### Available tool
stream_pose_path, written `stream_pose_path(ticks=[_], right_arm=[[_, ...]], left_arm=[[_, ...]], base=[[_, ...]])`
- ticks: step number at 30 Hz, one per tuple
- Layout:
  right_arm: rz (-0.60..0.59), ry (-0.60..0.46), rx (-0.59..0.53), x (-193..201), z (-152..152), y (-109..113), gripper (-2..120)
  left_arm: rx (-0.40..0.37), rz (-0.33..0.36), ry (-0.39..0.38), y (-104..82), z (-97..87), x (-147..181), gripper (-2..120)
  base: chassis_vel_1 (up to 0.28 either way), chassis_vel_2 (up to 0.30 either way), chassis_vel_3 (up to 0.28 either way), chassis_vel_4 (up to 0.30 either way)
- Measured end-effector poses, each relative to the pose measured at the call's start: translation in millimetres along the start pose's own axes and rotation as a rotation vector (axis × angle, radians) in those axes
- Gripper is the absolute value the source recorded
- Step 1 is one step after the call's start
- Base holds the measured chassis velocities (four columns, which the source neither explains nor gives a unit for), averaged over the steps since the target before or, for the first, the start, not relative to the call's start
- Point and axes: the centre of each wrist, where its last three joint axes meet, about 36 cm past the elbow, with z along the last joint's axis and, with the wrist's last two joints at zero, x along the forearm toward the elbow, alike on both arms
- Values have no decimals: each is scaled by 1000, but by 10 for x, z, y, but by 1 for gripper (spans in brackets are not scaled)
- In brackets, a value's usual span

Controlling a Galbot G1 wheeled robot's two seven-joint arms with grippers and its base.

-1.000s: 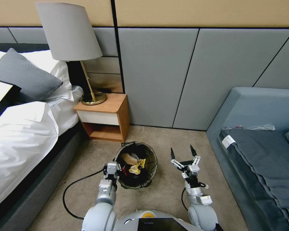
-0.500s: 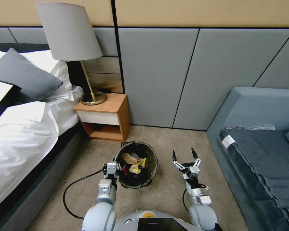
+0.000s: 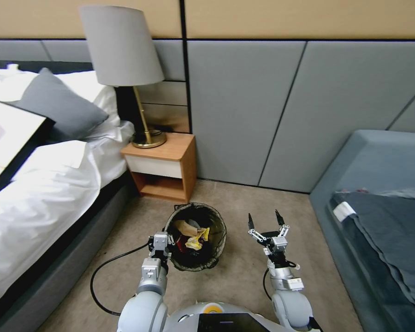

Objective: Pick up the trash bin, then pick up the garbage from the floor and place it into the trash bin.

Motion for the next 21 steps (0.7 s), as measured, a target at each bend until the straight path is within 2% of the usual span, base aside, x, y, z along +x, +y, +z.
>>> stream_pose_path(ticks=[21], right_arm=[[2,-18,-8,-134,14,-88,100]], left_arm=[[-1,-4,-1,7,-10,18,0]], base=[[118,129,126,114]])
